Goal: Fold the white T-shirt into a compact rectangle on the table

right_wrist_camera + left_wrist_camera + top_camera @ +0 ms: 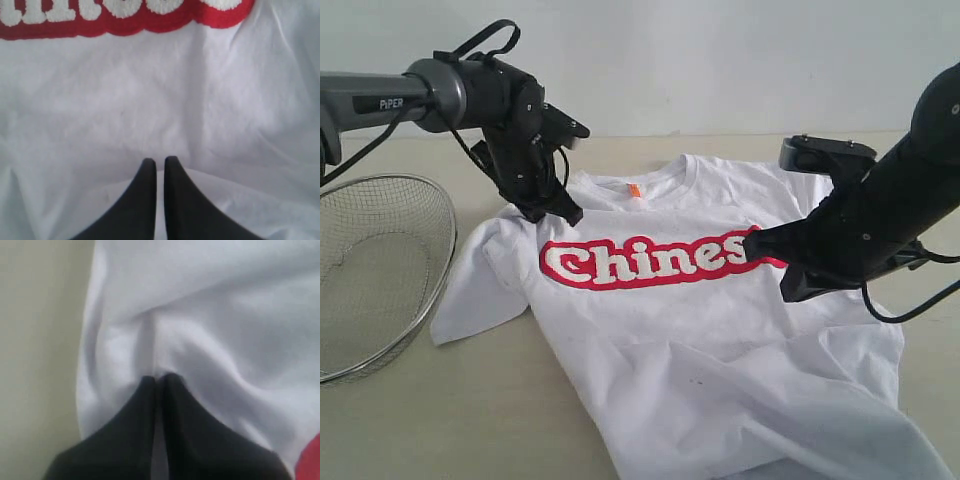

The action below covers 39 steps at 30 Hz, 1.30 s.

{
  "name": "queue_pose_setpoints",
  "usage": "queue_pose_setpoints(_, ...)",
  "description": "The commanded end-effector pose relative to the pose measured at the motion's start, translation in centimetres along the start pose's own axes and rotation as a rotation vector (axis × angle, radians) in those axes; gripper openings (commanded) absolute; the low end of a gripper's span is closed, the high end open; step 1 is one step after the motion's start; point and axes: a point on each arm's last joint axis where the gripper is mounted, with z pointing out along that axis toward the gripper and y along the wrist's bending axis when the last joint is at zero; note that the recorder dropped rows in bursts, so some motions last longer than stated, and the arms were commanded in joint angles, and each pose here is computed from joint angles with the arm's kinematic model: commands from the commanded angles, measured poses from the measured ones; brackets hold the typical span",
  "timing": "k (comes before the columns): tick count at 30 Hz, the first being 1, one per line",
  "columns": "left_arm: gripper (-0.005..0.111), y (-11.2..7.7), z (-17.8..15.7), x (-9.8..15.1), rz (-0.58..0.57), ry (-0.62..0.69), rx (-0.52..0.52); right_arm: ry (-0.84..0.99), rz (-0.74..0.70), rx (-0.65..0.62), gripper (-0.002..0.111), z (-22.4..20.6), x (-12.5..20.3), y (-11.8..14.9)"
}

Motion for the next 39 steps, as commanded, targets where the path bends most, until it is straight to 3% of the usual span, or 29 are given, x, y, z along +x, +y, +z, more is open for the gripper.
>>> queue_pose_setpoints(1,0.005,1.1,1.6,0.8,-0.027,0.036,-0.002,-0.023,-0.007,-0.003,0.000,-0.2,-0.3,0.1)
queue_pose_setpoints(7,0.005,2.7,2.5,1.1,-0.059,0.063,-0.010,-0.037,-0.009,-0.003,0.000,-0.2,-0.4,0.1)
queue_pose_setpoints(17,0.005,4.6,0.8,-1.5,-0.086,-0.011,-0.057,-0.064,-0.009,-0.001,0.000,-0.2,-0.6,0.0)
queue_pose_setpoints(22,0.005,5.1,-0.3,-2.3,-0.124,-0.024,-0.037,-0.202,0.009,0.036,0.000,-0.1,-2.3,-0.9)
queue_pose_setpoints(26,0.005,3.5,-3.1,-3.8,-0.169,-0.106,0.211,-0.203,0.125,0.062,0.000,0.5,-5.5,-4.5)
queue_pose_setpoints(30,0.005,0.1,-5.7,-4.8,-0.138,-0.150,0.525,-0.190,0.234,0.073,0.000,0.8,-8.9,-9.1)
queue_pose_setpoints(33,0.005,-2.6,-6.1,-5.3,-0.078,-0.142,0.551,-0.187,0.288,0.073,0.000,0.9,-10.8,-11.7)
queue_pose_setpoints(39,0.005,-8.2,-4.7,-4.5,0.057,0.003,0.422,-0.184,0.296,0.075,0.000,1.9,-13.8,-13.8)
